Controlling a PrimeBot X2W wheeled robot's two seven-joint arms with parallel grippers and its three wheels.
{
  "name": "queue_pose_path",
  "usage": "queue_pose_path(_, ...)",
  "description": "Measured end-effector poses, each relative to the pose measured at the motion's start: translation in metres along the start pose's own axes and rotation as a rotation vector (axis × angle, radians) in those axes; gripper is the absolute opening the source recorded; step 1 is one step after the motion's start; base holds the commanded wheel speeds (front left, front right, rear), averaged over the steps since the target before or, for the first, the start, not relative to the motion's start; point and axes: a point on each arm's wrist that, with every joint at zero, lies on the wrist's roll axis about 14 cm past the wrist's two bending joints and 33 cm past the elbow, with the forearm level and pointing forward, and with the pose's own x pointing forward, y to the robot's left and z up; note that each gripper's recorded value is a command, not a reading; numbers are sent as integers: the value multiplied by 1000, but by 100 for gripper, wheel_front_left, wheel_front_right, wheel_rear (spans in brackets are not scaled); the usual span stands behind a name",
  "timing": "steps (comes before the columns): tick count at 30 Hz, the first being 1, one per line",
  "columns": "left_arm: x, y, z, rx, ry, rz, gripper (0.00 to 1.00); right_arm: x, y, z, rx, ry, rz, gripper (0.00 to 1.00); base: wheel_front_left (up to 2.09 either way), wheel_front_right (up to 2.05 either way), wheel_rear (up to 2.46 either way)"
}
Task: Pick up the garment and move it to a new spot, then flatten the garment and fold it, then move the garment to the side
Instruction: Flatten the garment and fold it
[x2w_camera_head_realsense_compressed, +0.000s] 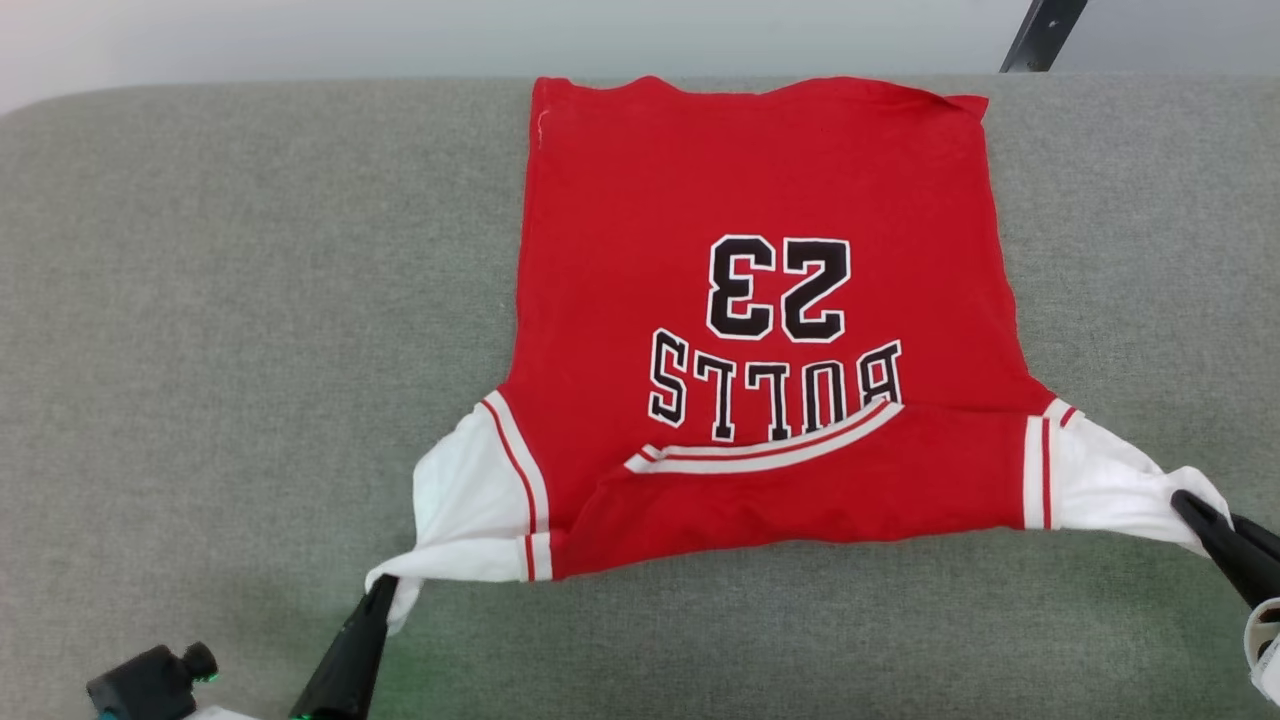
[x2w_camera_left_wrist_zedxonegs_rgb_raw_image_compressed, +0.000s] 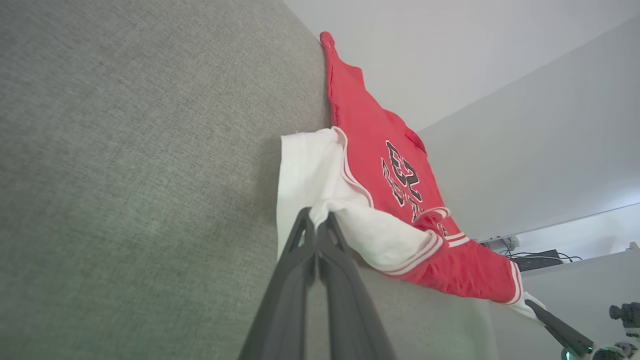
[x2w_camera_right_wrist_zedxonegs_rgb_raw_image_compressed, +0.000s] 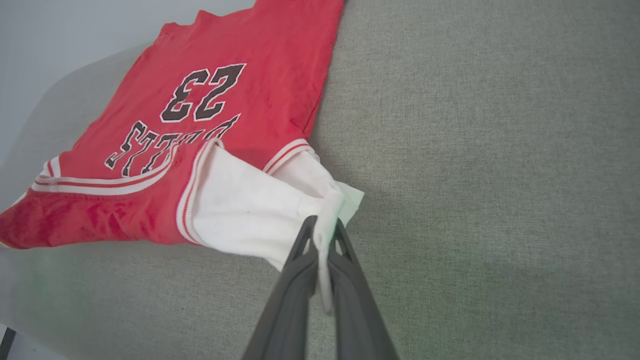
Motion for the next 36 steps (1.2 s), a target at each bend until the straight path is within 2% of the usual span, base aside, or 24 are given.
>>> queue_pose_path(6,8,-1,-14,52,48,4,0,3,2,-13,-40,63,-17,0,0,0,0)
queue_pose_path(18,21,34,-44,350,186,99,0,34,-5,-65,-107,253,-34,0,0,0,0)
queue_pose_path(23,25,42,-53,400,211,119,0,46,-10,-82,-134,307,-40,0,0,0,0)
queue_pose_path(34,30,47,-60,430,234,127,0,58,-15,-92,-170,325,-36,0,0,0,0)
queue_pose_path(35,30,47,-60,430,235,127,0,58,-15,-90,-177,315,-37,14,0,0,0)
queue_pose_path(36,30,47,-60,430,234,126,0,58,-15,-89,-191,309,-39,61,0,0,0)
